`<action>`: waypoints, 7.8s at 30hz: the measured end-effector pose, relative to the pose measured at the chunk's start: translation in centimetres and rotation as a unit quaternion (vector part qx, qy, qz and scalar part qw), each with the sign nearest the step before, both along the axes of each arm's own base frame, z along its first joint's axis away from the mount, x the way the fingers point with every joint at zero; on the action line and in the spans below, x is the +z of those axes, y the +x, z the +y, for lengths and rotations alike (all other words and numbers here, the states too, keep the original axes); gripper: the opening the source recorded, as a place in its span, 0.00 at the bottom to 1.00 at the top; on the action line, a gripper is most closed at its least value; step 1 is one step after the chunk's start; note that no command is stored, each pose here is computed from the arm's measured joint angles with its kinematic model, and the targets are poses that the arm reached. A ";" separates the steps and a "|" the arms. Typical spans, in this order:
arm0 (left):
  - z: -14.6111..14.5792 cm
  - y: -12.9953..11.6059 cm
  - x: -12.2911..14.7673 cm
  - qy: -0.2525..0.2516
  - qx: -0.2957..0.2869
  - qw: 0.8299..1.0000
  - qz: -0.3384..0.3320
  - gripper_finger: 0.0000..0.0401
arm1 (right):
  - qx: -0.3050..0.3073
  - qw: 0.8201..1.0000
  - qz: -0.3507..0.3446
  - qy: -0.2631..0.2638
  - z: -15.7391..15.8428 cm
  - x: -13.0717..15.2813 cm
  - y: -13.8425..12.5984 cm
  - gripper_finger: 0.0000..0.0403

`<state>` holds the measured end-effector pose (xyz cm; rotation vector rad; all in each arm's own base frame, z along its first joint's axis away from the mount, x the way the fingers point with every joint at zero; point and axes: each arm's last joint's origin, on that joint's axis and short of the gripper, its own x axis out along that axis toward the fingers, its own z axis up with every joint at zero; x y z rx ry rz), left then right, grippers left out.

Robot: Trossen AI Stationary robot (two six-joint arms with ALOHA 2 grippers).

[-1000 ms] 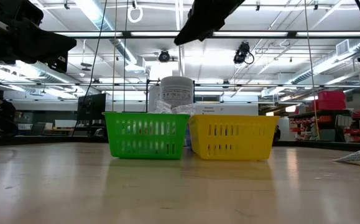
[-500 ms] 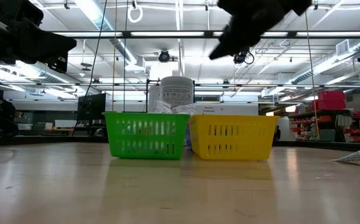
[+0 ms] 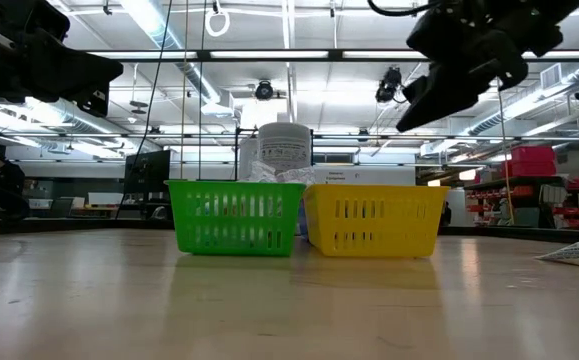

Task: Pick & Place Travel size toiletries
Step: Put the white toothpaste into the yellow bin

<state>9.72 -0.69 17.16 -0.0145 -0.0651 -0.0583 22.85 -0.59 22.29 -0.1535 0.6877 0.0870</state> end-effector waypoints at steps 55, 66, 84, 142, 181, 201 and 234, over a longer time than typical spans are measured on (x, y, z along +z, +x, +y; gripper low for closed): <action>0.0 0.0 0.0 0.000 0.000 1.000 0.000 0.07 | 0.272 0.952 0.118 -0.077 6.7 -4.2 -1.6 0.58; 0.0 0.0 0.0 0.000 0.000 1.000 0.000 0.07 | 0.350 0.906 0.211 -0.112 10.1 -5.6 -0.1 0.59; 0.0 0.0 0.0 0.000 0.000 1.000 0.000 0.07 | 0.433 0.838 0.265 -0.201 11.8 -7.0 -1.6 0.56; 0.0 0.0 0.0 0.000 0.000 1.000 0.000 0.07 | 0.430 0.858 0.197 -0.201 12.2 -4.0 -0.7 0.20; 0.0 0.0 0.0 0.000 0.000 1.000 0.000 0.07 | 0.236 0.908 0.045 -0.344 7.8 -3.9 6.3 0.18; 0.0 0.0 0.0 0.000 0.000 1.000 0.000 0.07 | 0.232 0.908 0.066 -0.343 7.2 -4.5 6.4 0.46; 0.0 0.0 0.0 0.000 0.003 1.000 0.000 0.07 | 0.295 0.924 0.068 -0.232 10.3 1.0 -1.0 0.42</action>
